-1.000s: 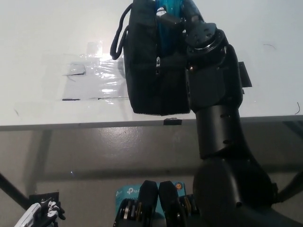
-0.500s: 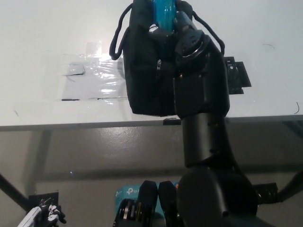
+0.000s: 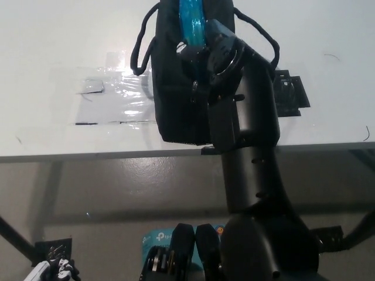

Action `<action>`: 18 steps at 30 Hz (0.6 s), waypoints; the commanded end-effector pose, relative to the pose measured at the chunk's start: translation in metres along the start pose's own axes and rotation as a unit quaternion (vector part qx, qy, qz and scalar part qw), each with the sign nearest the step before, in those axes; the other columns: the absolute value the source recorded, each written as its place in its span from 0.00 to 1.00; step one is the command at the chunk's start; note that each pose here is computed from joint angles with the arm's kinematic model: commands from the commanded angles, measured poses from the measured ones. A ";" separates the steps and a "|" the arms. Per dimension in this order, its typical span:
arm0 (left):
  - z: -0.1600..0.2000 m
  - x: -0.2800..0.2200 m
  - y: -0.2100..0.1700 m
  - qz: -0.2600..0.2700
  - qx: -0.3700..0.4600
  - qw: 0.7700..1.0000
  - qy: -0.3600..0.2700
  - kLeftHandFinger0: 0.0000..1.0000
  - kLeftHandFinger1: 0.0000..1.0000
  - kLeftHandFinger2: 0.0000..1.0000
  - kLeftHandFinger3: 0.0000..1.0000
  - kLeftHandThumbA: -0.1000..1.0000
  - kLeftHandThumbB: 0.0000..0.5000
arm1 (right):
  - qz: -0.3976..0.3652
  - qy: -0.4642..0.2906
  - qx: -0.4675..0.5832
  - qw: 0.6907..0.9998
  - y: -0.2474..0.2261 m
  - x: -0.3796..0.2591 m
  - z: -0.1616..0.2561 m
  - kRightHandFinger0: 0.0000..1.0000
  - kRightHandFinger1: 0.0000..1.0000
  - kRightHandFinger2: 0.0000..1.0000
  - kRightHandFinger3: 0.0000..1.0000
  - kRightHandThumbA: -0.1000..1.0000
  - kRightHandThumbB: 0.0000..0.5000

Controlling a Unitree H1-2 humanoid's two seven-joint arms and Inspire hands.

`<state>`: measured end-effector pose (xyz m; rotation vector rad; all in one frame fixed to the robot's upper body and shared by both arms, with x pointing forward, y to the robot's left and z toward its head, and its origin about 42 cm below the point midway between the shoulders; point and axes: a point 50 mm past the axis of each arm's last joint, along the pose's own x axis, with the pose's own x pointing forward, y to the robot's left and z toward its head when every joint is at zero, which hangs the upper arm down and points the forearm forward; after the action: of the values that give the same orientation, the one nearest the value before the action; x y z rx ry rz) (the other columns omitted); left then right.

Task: The robot uses its right hand to pick up a stack of plates kept in the middle of the desk and put it inside a bag kept next to it

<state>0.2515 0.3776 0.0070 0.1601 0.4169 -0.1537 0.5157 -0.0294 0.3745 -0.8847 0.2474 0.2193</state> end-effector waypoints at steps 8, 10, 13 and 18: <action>0.000 -0.004 0.009 -0.003 0.010 1.000 0.001 0.02 0.26 0.38 0.40 0.39 1.00 | 0.011 0.033 0.003 0.999 0.039 -0.001 -0.039 0.00 0.00 0.00 0.78 0.12 0.07; 0.001 -0.004 0.008 -0.004 0.012 1.000 0.001 0.02 0.24 0.36 0.40 0.38 1.00 | 0.015 0.022 0.019 0.999 0.033 -0.004 -0.038 0.34 0.45 0.63 1.00 0.18 0.23; 0.002 -0.004 0.008 -0.004 0.018 1.000 0.000 0.02 0.26 0.36 0.41 0.40 1.00 | 0.011 0.008 0.013 1.000 0.022 -0.009 -0.024 1.00 1.00 1.00 1.00 0.48 0.78; -0.003 -0.008 0.006 -0.004 0.018 1.000 0.005 0.02 0.28 0.38 0.41 0.36 1.00 | 0.002 0.005 -0.022 1.000 0.020 -0.014 -0.011 1.00 1.00 1.00 1.00 0.74 1.00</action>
<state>0.2469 0.3779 0.0032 0.1603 0.4320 -0.1539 0.5023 -0.0453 0.3453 -0.8992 0.2652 0.1786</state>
